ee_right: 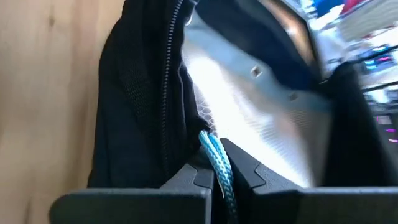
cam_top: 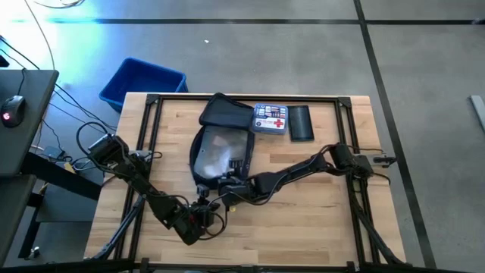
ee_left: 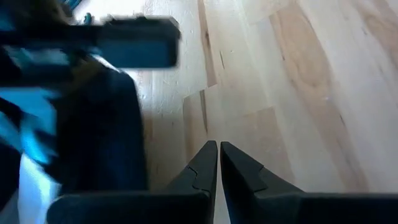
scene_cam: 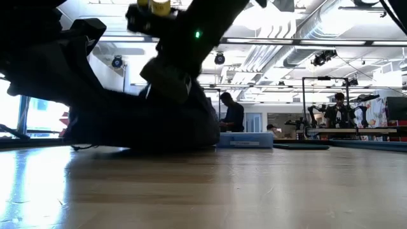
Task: Unpack backpack
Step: Remove the blue zipper bag from the black backpack
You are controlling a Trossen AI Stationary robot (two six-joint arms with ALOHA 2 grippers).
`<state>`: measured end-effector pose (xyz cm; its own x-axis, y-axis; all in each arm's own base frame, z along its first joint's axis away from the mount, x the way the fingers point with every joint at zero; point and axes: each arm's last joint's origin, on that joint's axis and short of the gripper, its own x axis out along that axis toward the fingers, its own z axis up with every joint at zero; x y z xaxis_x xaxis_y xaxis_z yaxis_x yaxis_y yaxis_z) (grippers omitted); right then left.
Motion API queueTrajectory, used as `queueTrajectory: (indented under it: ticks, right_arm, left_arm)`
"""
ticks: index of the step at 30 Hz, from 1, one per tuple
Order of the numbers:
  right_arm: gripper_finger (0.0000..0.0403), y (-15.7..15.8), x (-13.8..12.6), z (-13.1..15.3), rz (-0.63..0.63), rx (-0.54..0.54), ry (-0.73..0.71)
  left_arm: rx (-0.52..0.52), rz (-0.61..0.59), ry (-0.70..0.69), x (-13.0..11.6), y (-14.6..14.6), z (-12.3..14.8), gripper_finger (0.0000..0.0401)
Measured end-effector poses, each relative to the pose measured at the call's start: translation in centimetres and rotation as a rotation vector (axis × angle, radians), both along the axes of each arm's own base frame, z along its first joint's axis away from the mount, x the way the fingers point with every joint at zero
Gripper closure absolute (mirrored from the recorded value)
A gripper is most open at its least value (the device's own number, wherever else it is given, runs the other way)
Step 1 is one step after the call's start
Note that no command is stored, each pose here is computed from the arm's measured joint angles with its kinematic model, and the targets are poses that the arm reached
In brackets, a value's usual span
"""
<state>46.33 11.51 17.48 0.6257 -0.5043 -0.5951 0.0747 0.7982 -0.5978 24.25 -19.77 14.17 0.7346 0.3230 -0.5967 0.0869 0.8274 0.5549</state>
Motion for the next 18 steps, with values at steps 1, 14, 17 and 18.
queueTrajectory:
  ticks: [1,14,17,18]
  right_arm:
    - [0.0403,0.1,-0.1,0.4,-0.005,-0.005,-0.012]
    - [0.0403,0.6,-0.2,1.4,0.055,0.144,-0.038]
    - [0.0403,0.6,-0.2,1.4,0.058,0.142,-0.036]
    - [0.0403,0.6,-0.2,1.4,0.059,0.142,-0.034]
  left_arm:
    - [0.008,0.004,-0.003,0.0,0.0,0.0,0.0401]
    - [0.274,0.06,-0.143,-0.8,-0.6,1.1,0.04]
    - [0.336,0.066,-0.149,-1.1,-0.9,1.6,0.0393]
    - [0.338,0.074,-0.157,-1.1,-1.0,1.9,0.0387]
